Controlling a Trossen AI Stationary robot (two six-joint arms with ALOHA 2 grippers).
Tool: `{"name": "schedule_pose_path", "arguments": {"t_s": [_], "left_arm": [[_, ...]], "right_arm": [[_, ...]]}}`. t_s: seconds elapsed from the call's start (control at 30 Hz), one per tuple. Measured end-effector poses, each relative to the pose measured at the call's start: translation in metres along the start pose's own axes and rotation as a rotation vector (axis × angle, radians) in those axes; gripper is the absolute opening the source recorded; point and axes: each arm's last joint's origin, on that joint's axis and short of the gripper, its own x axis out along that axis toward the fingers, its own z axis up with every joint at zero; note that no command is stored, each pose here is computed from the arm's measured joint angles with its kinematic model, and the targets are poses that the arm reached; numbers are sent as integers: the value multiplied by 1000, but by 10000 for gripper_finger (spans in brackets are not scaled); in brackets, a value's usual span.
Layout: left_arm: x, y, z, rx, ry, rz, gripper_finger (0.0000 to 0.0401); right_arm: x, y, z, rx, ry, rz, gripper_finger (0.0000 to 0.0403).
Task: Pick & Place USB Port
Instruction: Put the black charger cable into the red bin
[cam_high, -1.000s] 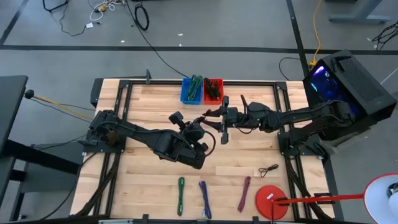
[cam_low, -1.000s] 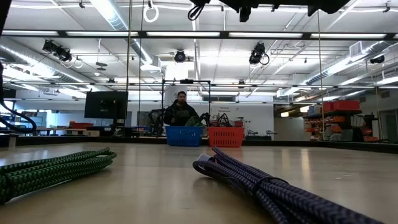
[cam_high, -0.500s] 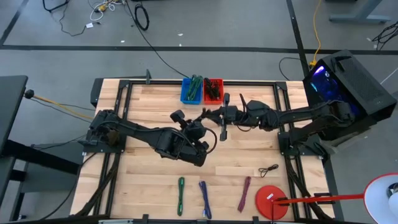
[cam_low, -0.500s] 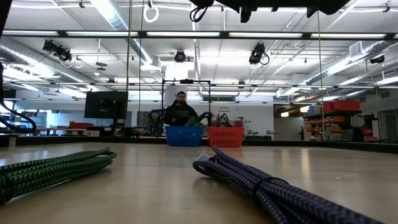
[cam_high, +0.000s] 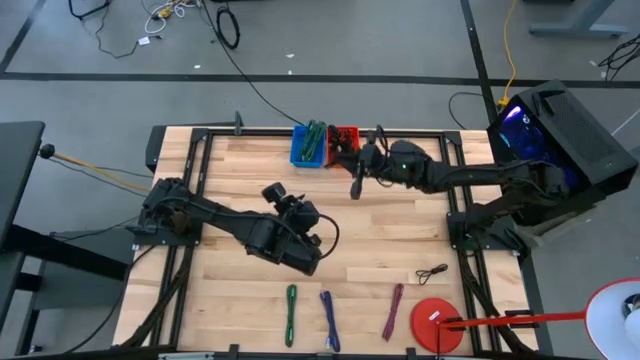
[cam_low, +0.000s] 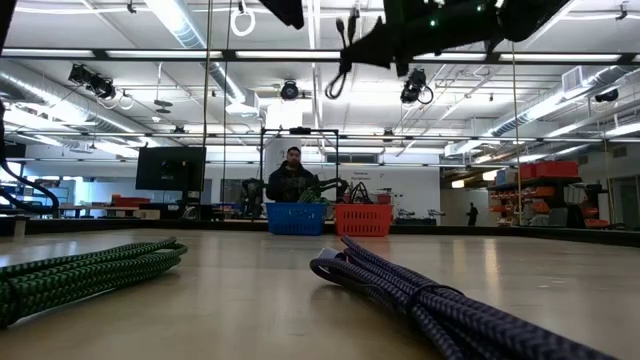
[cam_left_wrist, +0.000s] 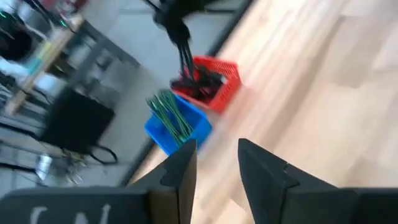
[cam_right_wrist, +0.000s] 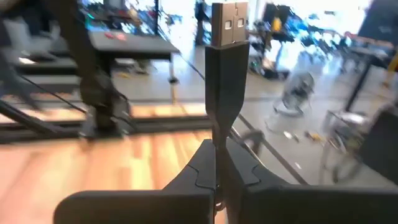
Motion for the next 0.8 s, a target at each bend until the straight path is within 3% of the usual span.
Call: {"name": "schedule_pose_path", "arguments": {"t_s": [0.17, 0.43, 0.8], "left_arm": [[-7, -11, -17, 25, 19, -18, 123], [-7, -28, -49, 30, 27, -1, 117], [-3, -33, -59, -27, 10, 18, 117]], "right_arm": [[0, -33, -10, 24, 68, -83, 4], [-4, -88, -23, 160, 90, -141, 0], [28, -118, -86, 269, 193, -155, 0]]}}
